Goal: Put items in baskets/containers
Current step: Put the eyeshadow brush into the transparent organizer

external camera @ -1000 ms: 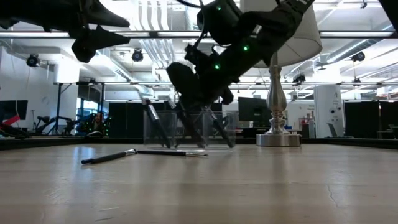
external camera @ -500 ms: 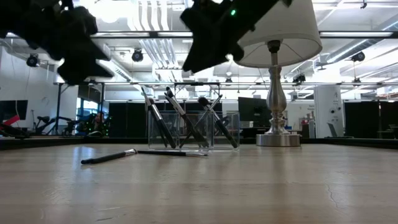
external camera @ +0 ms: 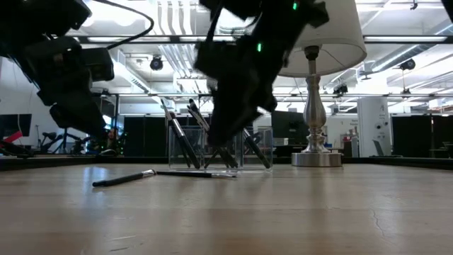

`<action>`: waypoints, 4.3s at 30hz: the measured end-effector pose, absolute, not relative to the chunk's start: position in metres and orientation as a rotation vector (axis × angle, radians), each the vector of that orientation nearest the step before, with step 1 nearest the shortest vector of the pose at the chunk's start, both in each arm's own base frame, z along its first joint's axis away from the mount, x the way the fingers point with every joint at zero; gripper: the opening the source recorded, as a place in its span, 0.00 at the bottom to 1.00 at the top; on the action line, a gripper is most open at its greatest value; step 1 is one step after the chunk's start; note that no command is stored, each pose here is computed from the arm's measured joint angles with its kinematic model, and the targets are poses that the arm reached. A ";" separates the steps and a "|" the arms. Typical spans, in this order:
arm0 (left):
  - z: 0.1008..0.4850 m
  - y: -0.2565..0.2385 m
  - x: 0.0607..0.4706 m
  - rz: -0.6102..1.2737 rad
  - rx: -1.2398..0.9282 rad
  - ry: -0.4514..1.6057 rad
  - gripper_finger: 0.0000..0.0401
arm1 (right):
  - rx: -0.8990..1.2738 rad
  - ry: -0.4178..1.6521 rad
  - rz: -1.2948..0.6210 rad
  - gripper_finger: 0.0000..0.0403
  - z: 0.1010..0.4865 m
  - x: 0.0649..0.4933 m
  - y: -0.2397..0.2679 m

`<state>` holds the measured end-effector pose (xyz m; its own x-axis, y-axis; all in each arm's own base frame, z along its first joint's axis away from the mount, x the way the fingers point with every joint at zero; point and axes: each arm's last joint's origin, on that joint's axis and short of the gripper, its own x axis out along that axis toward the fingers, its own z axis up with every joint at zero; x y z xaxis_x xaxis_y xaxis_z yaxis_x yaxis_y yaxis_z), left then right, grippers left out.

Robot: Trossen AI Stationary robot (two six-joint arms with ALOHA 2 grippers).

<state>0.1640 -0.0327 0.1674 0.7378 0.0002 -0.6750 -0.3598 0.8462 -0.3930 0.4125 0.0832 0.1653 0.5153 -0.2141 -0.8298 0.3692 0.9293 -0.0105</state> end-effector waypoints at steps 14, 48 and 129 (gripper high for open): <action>0.169 -0.033 0.164 0.200 -0.530 0.710 0.50 | 0.166 1.045 -0.352 0.32 0.129 0.426 0.082; 0.173 -0.033 0.168 0.153 -0.450 0.647 0.50 | -0.009 1.262 -0.245 0.02 0.157 0.426 0.073; 0.124 -0.102 0.313 -0.500 -0.028 0.775 0.50 | 0.043 1.152 -0.277 0.03 0.132 0.422 0.191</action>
<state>0.3133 -0.1017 0.1243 0.6044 -0.4417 -0.6630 0.4218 0.8834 -0.2040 0.4223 0.1911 0.1318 0.3767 -0.1945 -0.9057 0.2389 0.9650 -0.1079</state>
